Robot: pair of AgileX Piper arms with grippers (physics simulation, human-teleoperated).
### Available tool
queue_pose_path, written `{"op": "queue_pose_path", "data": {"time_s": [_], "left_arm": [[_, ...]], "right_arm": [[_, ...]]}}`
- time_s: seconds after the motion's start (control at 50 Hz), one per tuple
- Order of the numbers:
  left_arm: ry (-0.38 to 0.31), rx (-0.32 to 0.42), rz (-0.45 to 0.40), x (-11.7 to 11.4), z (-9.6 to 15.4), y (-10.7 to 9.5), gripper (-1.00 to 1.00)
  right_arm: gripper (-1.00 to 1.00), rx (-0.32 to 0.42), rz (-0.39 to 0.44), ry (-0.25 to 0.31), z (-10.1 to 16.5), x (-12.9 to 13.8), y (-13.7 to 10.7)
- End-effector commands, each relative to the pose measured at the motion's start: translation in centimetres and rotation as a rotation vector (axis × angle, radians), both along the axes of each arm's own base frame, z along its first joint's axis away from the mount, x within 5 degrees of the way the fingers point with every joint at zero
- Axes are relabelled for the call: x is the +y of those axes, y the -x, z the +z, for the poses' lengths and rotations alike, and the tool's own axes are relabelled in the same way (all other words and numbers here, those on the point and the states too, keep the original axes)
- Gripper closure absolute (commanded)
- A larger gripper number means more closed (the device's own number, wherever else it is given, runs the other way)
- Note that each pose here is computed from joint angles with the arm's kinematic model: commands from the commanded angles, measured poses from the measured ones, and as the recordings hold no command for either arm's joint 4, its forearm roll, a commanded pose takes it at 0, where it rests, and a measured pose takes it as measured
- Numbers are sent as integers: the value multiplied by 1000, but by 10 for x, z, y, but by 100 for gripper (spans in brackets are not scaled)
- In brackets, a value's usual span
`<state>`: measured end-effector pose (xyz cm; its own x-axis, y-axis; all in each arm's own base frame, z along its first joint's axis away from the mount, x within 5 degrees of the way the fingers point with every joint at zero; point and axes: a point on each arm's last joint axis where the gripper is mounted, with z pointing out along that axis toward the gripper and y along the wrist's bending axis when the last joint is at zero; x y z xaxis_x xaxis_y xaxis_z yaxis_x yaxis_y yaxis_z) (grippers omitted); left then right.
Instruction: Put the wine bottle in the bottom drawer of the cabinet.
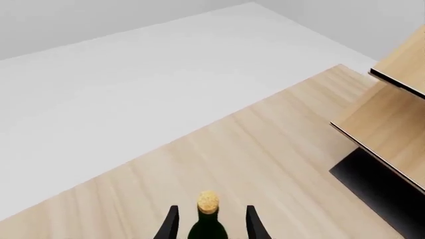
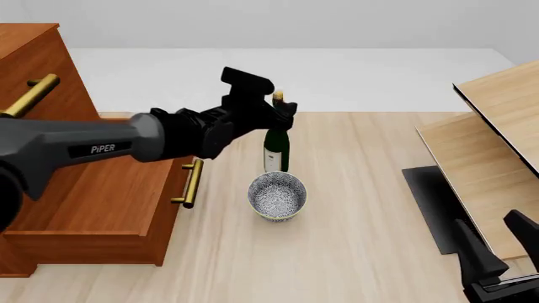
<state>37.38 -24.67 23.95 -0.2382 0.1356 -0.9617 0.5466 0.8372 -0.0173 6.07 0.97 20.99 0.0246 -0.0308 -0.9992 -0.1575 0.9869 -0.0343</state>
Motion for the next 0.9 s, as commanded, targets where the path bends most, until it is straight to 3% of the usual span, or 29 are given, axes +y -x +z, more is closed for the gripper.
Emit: {"op": "queue_pose_path", "data": {"time_s": [0.02, 0.54, 0.68, 0.7, 0.9], "left_arm": [[-1, -1, -6, -3, -6, 0, -100], [-37, 14, 14, 2, -32, -14, -100], [-30, 18, 10, 2, -31, -9, -100], [-30, 16, 12, 3, -31, -9, 100], [-14, 18, -1, -4, -22, -5, 100]], "right_arm": [[-100, 0, 6, 2, 0, 0, 0], [-100, -1, 15, -2, 1, 1, 1], [-100, -1, 17, -1, 1, 1, 1], [-100, -1, 17, -1, 1, 1, 1], [-100, 0, 17, 1, 1, 1, 1]]}}
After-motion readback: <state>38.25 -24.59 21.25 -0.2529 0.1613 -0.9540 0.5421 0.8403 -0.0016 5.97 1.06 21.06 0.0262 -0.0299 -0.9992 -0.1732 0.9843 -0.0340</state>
